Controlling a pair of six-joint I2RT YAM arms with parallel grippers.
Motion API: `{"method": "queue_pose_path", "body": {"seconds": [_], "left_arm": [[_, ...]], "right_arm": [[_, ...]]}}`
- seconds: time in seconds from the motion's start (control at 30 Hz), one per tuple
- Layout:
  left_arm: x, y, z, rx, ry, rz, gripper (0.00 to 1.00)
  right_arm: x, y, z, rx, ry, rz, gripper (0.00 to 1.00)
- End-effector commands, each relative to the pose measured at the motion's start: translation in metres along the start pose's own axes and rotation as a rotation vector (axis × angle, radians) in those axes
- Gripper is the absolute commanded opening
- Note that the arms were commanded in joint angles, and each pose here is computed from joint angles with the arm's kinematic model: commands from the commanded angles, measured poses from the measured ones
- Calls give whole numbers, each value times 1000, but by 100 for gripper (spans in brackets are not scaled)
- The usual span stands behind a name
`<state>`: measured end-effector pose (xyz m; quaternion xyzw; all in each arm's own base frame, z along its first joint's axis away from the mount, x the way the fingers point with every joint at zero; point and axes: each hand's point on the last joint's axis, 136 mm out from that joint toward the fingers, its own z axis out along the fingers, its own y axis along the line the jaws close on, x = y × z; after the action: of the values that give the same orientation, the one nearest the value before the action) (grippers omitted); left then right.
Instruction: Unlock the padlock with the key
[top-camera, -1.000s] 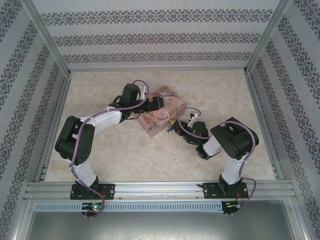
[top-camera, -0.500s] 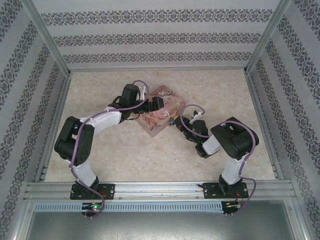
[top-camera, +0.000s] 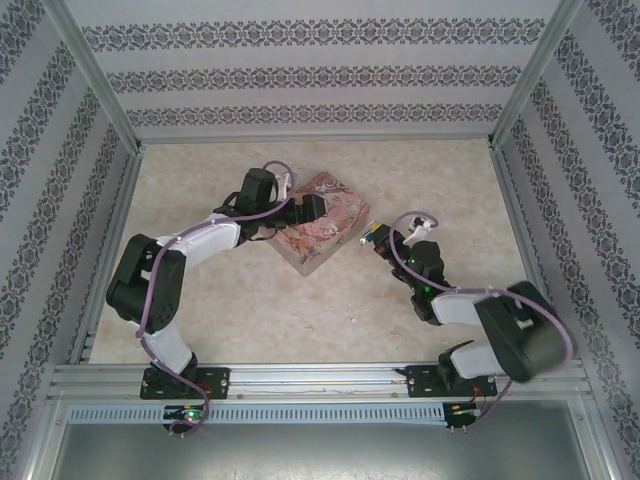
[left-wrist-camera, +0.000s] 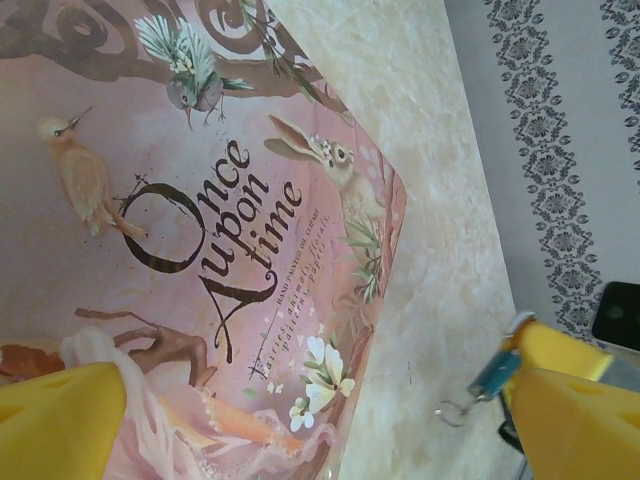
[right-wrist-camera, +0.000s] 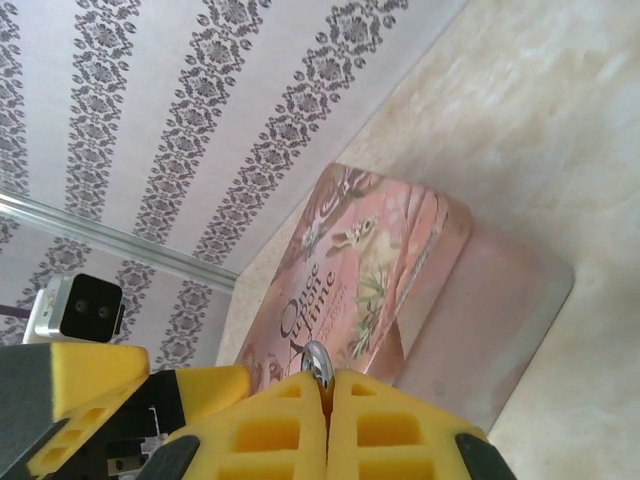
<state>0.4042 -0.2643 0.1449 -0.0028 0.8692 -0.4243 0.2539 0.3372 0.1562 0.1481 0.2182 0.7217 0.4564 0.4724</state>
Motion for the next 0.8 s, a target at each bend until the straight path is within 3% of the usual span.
{"method": "queue_pose_path", "body": {"seconds": [0.0, 0.33, 0.77], "left_arm": [[48, 61, -6, -175, 163, -176, 100], [14, 88, -8, -207, 135, -191, 100], [-37, 104, 5, -227, 133, -164, 100]], "right_arm": [[-2, -4, -12, 94, 40, -134, 0], [-20, 22, -47, 148, 37, -255, 0], [-19, 17, -72, 187, 33, -281, 0]]}}
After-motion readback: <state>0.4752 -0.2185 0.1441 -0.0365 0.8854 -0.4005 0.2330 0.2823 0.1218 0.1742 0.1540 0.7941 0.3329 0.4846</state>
